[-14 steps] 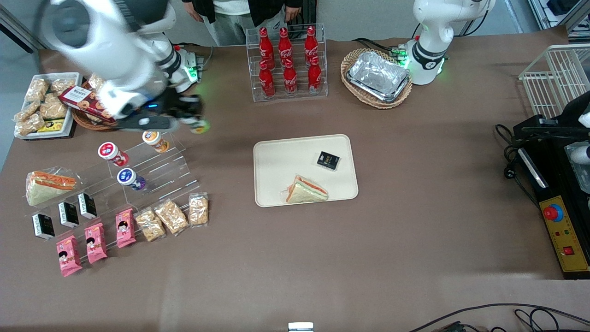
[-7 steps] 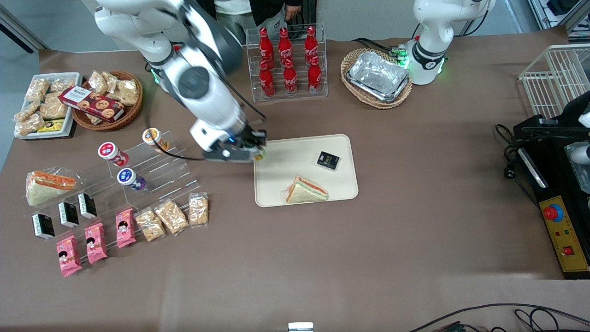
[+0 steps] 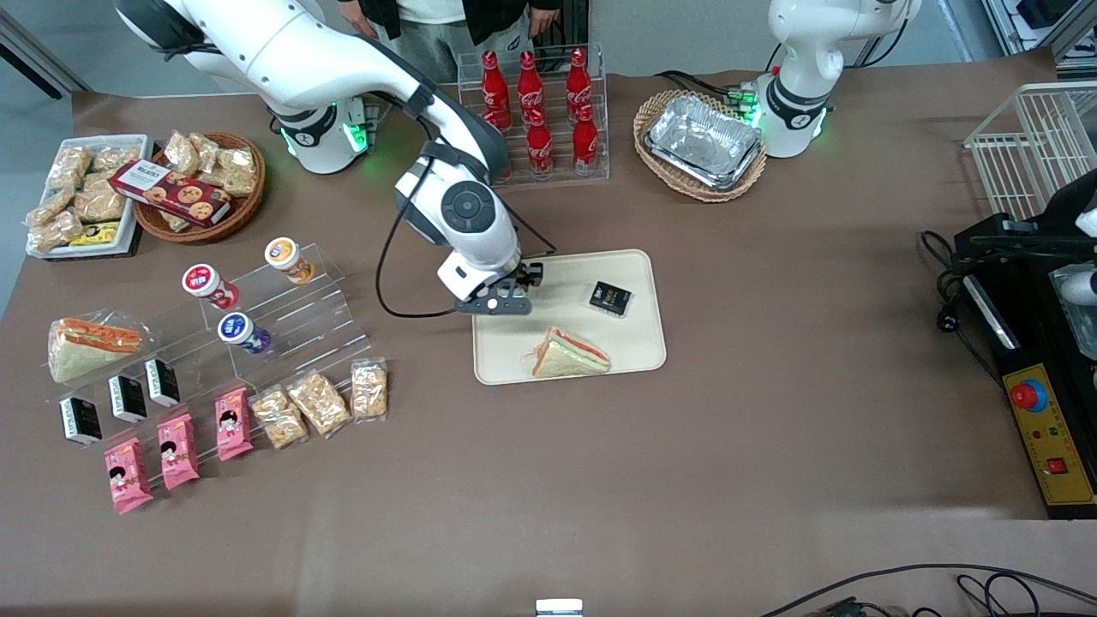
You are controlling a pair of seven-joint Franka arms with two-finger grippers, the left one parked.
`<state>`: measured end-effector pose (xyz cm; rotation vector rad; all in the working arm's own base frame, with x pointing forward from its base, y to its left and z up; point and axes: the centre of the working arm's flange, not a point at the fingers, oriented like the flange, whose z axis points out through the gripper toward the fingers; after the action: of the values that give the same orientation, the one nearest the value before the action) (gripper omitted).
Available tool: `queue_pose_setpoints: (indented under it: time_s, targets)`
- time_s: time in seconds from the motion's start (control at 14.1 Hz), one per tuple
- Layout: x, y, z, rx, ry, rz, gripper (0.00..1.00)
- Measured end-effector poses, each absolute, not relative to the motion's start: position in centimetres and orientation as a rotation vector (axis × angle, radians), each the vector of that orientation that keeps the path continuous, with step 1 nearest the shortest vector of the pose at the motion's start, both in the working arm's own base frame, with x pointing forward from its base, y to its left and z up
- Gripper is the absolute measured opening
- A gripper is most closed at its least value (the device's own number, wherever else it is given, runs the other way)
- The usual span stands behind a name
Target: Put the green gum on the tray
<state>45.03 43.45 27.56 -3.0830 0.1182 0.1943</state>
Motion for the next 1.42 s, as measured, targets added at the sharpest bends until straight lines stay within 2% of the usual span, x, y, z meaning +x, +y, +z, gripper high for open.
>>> queue_pose_setpoints:
  time_s: [0.5, 0.78, 0.85, 0.99, 1.42]
  targets:
    - [44.4, 44.1, 24.0, -3.078, 0.11, 0.251, 0.6]
    - [45.0, 43.8, 24.1, -3.075, 0.125, 0.239, 0.94]
    - [45.4, 43.7, 24.8, -3.07, 0.129, 0.218, 0.99]
    - [47.3, 42.5, 28.3, -3.073, 0.161, 0.155, 1.0]
    - [50.7, 31.8, 47.2, -3.179, 0.189, -0.1, 1.0]
